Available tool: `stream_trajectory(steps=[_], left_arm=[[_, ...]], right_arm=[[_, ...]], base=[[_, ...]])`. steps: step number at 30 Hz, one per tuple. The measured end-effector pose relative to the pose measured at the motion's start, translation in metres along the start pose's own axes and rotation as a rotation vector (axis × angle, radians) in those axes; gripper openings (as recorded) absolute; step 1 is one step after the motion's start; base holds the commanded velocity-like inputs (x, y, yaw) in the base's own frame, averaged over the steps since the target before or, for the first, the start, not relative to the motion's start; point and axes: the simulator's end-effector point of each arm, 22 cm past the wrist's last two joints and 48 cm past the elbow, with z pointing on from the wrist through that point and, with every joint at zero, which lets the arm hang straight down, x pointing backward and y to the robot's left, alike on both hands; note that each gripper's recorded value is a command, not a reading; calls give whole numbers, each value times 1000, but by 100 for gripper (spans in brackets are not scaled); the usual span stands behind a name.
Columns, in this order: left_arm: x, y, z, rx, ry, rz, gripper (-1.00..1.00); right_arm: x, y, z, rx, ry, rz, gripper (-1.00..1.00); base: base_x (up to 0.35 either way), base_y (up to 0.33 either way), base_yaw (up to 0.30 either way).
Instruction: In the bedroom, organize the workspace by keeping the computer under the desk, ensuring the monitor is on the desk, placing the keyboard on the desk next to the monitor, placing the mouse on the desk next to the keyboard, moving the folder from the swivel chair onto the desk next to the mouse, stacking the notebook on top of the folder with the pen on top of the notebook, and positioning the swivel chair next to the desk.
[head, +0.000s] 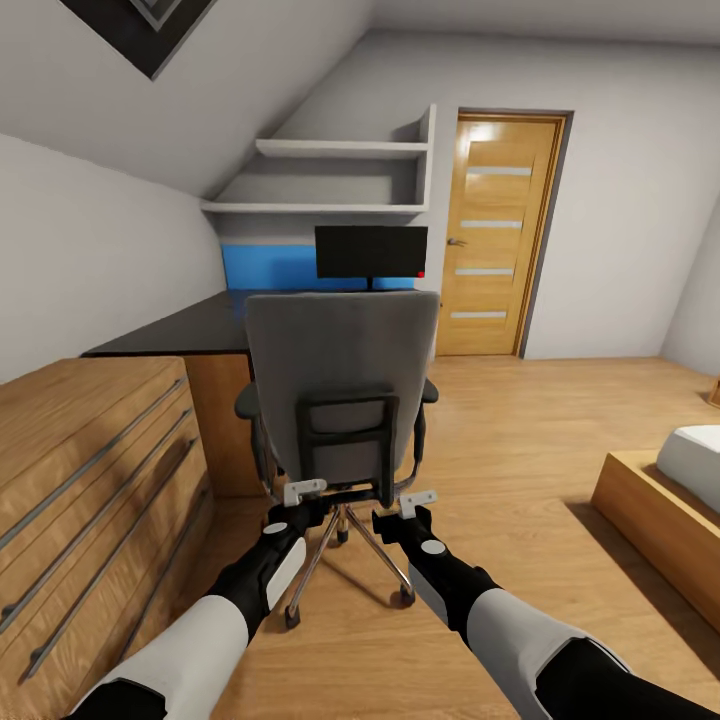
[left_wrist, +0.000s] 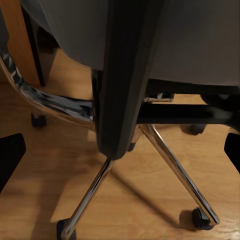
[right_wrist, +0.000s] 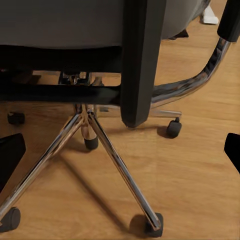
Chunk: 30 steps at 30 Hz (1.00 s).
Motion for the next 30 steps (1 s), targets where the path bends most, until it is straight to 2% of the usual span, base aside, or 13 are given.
stream_trajectory(steps=[12, 16, 22, 30], left_arm=[[30, 4, 14, -7, 49, 1, 100], [30, 5, 14, -8, 50, 2, 100], [31, 5, 14, -9, 51, 3, 100], [32, 5, 14, -9, 53, 5, 100]], right_arm=[[29, 1, 11, -5, 44, 9, 100], [25, 1, 12, -3, 29, 11, 100], [13, 0, 11, -1, -29, 16, 100], [-16, -1, 8, 0, -169, 31, 100]], base=[[0, 0, 0], [0, 0, 0], [0, 0, 0], [0, 0, 0]])
